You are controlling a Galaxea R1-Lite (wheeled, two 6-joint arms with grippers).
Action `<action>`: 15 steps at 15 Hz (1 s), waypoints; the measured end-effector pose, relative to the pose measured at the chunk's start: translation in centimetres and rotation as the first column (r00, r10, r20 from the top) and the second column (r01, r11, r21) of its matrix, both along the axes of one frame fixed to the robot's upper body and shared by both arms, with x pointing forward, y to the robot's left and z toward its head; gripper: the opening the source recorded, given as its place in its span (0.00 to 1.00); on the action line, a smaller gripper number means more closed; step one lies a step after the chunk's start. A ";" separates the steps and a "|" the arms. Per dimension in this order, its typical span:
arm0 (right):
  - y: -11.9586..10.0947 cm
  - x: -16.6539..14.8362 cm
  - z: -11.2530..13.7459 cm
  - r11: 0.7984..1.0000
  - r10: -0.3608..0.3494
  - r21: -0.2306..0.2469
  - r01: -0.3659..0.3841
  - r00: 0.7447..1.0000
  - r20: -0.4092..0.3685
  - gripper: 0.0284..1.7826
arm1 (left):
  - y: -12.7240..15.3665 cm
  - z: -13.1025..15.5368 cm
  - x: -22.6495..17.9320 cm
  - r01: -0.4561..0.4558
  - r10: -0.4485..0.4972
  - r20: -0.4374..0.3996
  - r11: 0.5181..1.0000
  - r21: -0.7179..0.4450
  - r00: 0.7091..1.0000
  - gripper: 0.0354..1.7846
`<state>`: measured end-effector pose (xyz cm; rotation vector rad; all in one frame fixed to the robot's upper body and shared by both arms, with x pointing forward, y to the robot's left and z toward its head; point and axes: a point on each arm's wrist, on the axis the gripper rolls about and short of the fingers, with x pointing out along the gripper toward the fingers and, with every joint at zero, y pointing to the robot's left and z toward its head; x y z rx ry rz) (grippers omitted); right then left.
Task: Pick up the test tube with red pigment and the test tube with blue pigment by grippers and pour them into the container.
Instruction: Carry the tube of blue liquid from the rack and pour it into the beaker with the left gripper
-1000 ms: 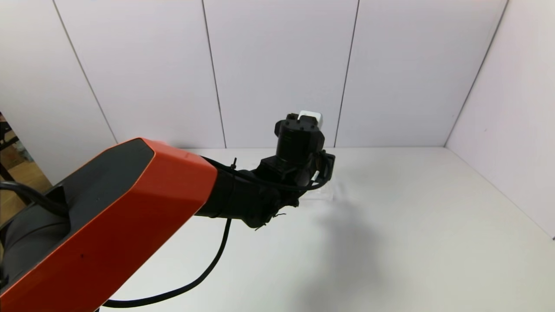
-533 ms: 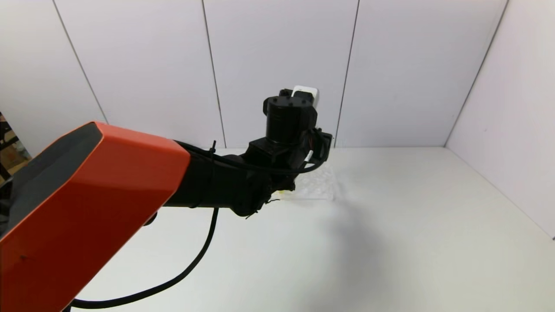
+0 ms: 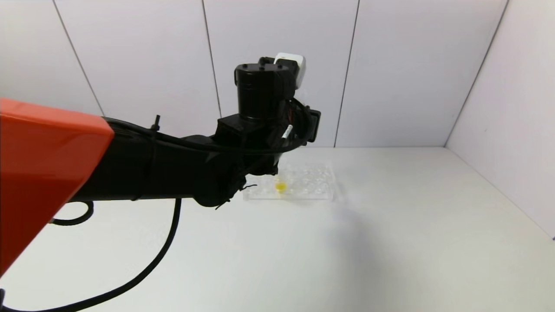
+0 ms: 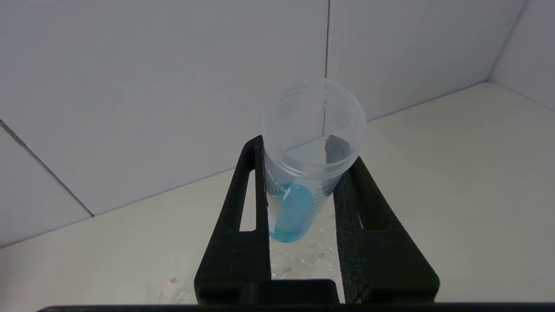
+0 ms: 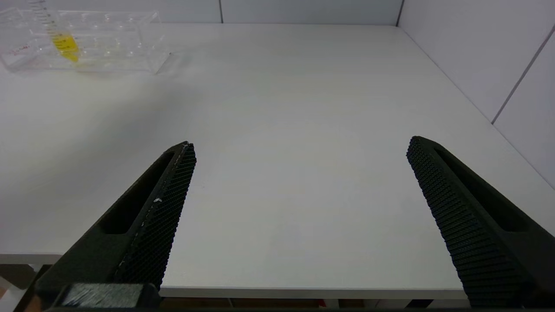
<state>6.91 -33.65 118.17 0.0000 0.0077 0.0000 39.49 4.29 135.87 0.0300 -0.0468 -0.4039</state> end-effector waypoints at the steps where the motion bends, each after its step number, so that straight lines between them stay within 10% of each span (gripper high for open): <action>1: 0.0 0.0 0.0 1.000 0.000 0.000 0.000 1.000 0.000 1.00 | 0.5 0.4 -0.3 -0.004 0.004 -0.006 1.000 0.007 1.000 0.23; 15: 0.0 0.0 0.0 1.000 0.000 0.000 0.000 1.000 0.000 1.00 | 5.9 2.8 -1.9 -0.078 0.078 0.002 0.997 0.010 0.997 0.23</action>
